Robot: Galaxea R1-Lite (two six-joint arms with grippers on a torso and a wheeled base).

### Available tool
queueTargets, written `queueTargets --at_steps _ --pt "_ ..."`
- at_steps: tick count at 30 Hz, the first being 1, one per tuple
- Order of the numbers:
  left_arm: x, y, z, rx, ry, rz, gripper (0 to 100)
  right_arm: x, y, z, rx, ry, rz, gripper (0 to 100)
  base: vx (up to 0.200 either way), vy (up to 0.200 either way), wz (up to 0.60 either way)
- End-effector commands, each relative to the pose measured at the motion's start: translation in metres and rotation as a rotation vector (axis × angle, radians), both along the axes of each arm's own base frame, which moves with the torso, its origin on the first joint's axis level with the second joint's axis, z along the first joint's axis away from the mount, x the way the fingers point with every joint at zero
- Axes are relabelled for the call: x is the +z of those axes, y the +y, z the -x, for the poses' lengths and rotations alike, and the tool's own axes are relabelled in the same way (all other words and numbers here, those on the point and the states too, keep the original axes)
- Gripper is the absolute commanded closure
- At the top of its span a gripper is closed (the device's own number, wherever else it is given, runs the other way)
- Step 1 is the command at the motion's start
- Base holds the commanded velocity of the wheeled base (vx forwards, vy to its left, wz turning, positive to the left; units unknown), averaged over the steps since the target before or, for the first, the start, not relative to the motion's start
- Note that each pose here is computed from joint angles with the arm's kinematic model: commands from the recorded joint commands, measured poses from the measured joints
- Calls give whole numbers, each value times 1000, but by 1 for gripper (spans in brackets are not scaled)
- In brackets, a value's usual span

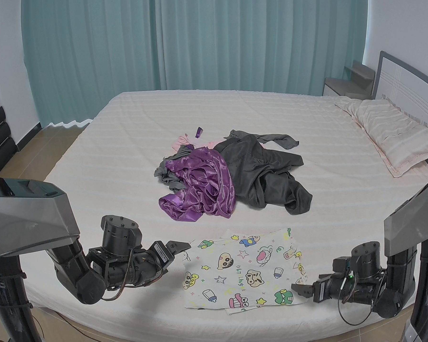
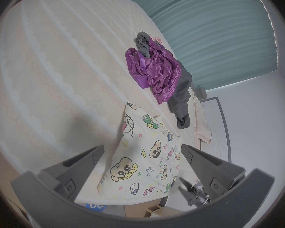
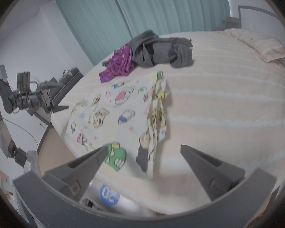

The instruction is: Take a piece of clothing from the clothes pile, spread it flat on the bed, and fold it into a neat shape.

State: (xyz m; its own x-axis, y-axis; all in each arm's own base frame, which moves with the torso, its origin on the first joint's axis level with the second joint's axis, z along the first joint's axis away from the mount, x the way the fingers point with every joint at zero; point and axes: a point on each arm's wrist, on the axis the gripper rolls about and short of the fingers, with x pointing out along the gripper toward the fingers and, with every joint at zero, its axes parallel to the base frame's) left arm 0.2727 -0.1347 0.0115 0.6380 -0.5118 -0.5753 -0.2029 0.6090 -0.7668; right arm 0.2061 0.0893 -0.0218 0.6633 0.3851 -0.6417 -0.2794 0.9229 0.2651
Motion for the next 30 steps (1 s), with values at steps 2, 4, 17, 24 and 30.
queueTargets --at_steps 2,4,17,24,30 --pt "0 0 -1 1 0 2 0 20 0 -49 -100 -184 -118 0 0 0 0" --pt "0 0 -1 1 -1 3 0 16 4 -71 -121 -216 -143 0 0 0 0" --pt "-1 0 0 0 3 2 0 -14 43 -145 -97 -115 -117 0 0 0 0" --pt "-1 0 0 0 3 2 0 -9 50 -161 -100 -101 -116 0 0 0 0" --pt "-1 0 0 0 3 2 0 -9 52 -160 -98 -94 -120 0 0 0 0"
